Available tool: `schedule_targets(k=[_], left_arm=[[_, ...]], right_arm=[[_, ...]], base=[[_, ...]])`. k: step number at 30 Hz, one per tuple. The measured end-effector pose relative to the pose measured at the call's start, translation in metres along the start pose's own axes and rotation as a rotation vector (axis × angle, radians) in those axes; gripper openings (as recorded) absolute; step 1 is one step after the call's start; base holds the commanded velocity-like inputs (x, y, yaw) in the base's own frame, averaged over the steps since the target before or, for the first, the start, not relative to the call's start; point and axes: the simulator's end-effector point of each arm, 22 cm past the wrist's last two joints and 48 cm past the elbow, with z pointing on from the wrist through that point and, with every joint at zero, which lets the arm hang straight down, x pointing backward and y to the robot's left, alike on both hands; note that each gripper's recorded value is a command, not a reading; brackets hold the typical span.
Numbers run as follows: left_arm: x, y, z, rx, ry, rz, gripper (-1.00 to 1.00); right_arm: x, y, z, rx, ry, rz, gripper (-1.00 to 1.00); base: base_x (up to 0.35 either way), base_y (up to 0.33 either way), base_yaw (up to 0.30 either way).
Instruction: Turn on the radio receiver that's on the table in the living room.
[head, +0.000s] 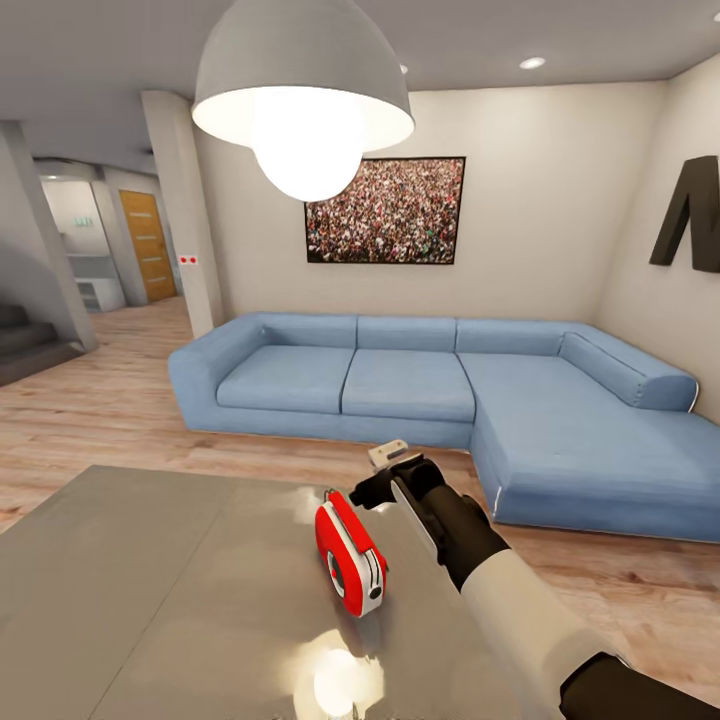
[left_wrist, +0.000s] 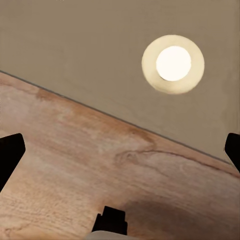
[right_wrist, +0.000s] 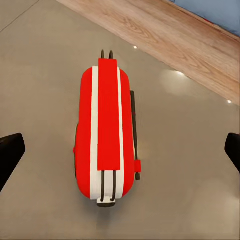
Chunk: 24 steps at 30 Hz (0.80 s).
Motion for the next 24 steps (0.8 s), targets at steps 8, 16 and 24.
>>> schedule_targets(k=[8,16,24], left_arm=[[0.004,0.004,0.001,-0.007,0.010,0.001,1.00],[0.009,0.004,0.002,-0.009,0.022,0.006,1.00],[0.006,0.009,0.003,-0.022,-0.002,0.004,1.00]], right_arm=[[0.006,0.000,0.006,-0.004,0.013,0.006,1.00],[0.011,0.001,0.012,-0.012,0.023,0.010,1.00],[0.014,0.001,0.018,-0.017,0.025,0.015,1.00]], base=[[0.000,0.000,0.000],[0.000,0.000,0.000],[0.000,0.000,0.000]])
